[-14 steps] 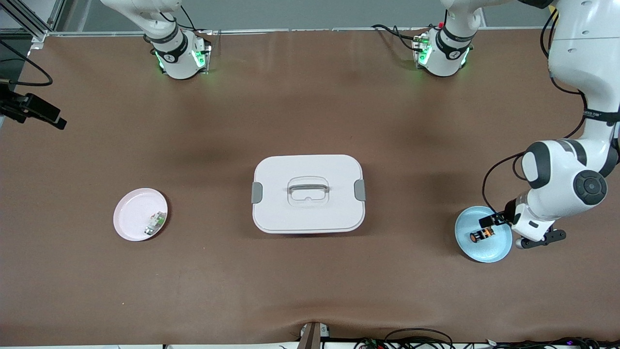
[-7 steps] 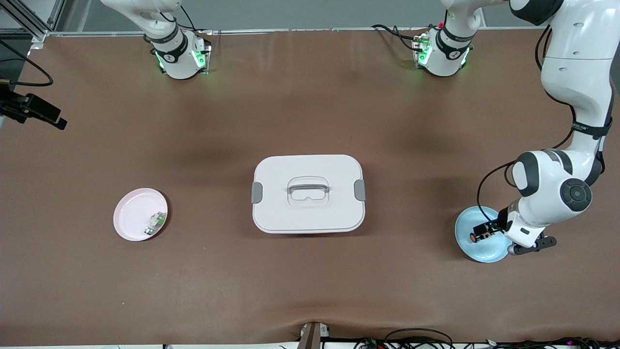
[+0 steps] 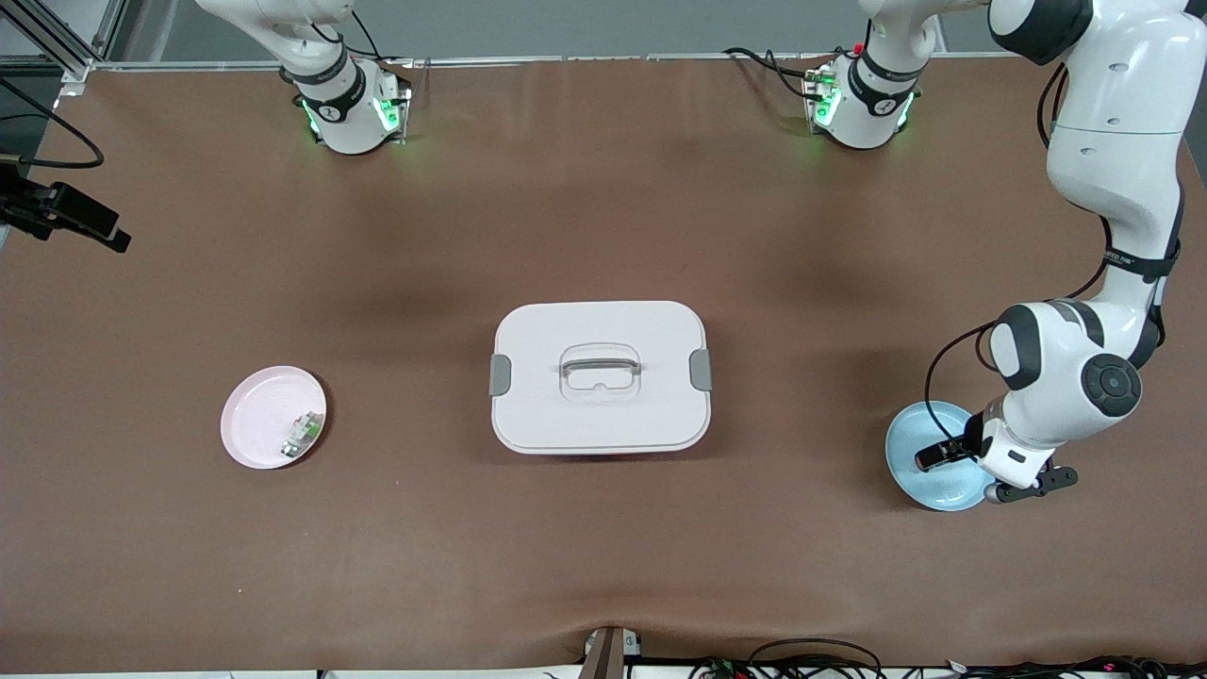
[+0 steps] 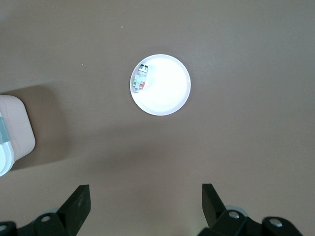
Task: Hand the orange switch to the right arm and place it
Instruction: 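Lower the left gripper onto the orange switch and close it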
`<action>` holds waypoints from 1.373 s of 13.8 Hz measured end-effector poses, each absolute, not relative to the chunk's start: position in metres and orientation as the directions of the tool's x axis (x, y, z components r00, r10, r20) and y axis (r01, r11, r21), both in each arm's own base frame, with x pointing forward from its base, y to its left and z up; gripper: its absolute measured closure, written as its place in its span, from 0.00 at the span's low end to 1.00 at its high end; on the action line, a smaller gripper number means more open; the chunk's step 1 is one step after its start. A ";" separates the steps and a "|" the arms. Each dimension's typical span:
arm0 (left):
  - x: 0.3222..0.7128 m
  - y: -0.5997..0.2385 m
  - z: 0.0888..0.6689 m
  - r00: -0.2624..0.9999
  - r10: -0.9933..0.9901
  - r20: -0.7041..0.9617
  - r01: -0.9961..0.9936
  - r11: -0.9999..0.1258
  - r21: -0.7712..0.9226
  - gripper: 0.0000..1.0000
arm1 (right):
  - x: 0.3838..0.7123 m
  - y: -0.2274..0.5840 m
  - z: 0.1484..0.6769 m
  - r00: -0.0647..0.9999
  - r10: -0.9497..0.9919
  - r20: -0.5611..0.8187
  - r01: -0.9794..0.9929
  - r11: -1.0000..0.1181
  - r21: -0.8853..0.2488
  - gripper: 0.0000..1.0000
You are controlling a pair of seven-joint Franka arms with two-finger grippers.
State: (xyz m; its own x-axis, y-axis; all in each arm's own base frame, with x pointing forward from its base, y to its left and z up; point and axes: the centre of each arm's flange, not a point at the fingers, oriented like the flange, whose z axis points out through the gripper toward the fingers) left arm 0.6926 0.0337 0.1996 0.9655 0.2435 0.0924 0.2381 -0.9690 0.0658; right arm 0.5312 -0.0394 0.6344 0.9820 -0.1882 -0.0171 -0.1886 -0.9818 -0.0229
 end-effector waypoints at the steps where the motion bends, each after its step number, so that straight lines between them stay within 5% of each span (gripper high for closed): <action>1: 0.693 0.033 0.196 0.965 0.244 0.096 0.239 -0.969 0.068 0.00 | 0.531 -0.039 0.634 0.982 -0.188 -0.018 -0.189 -0.982 -0.023 0.00; 7: 0.692 0.033 0.183 0.964 0.248 0.094 0.242 -0.968 0.070 0.00 | 0.532 -0.039 0.634 0.982 -0.188 -0.019 -0.188 -0.982 -0.023 0.00; 10: 0.693 0.034 0.184 0.964 0.249 0.097 0.243 -0.968 0.071 0.28 | 0.532 -0.039 0.634 0.982 -0.187 -0.019 -0.188 -0.982 -0.023 0.00; 15: 0.693 0.028 0.191 0.967 0.242 0.083 0.236 -0.969 0.072 0.28 | 0.532 -0.039 0.634 0.982 -0.187 -0.019 -0.187 -0.982 -0.023 0.00; 19: 0.692 -0.003 0.249 0.965 0.263 0.017 0.260 -0.960 0.107 0.28 | 0.532 -0.039 0.632 0.982 -0.186 -0.022 -0.187 -0.982 -0.022 0.00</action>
